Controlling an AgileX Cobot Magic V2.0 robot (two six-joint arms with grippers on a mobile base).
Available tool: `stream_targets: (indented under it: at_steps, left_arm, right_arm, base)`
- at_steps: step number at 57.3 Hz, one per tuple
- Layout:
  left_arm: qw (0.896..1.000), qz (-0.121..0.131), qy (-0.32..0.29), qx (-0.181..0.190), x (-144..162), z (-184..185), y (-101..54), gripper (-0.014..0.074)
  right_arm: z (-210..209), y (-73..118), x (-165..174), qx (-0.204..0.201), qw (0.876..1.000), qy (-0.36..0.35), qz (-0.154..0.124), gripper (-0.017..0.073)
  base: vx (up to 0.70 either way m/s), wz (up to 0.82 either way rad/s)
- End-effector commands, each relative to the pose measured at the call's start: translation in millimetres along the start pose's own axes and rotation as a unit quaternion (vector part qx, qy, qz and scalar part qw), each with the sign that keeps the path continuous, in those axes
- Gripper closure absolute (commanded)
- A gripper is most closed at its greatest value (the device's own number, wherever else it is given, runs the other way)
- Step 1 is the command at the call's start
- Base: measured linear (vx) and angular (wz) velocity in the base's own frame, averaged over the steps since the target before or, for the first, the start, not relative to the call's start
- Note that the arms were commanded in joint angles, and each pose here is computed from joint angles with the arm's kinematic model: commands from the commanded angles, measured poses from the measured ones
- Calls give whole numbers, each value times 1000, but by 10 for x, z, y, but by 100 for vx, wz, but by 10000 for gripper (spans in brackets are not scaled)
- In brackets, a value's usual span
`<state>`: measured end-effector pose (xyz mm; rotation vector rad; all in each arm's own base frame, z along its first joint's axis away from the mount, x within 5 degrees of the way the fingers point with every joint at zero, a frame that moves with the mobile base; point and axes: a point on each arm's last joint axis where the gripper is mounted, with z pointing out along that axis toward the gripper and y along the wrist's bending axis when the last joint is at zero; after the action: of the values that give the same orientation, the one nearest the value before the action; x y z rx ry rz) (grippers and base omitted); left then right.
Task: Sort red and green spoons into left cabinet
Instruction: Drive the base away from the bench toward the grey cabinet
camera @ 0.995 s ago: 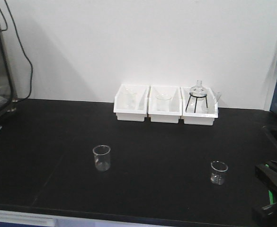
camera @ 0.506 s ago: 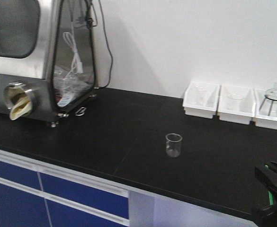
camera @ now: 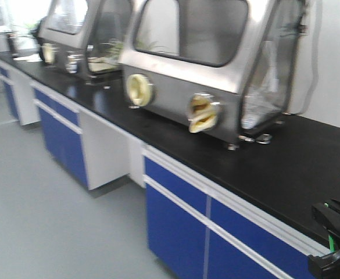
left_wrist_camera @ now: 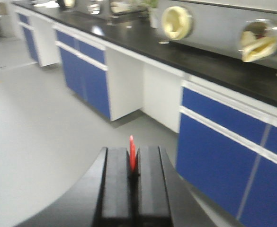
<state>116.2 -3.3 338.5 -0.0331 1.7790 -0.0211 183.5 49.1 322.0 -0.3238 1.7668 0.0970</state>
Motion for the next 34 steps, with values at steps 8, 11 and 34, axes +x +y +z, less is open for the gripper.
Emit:
stream_targets:
  at_steps: [8, 11, 34]
  left_arm:
    - [999, -4, -47, 18, -151, -37, -33, 529]
    - [999, -4, -47, 18, -151, -37, -33, 529]
    - [999, -4, -47, 18, -151, -37, -33, 529]
  right_arm:
    - [-47, 7, -180, -10, 998, -54, -2, 565]
    - [-47, 7, -180, -10, 998, -54, -2, 565]
    - [-47, 7, -180, -10, 998, -54, -2, 565]
  base:
    - [8, 61]
    - [11, 51]
    - [15, 50]
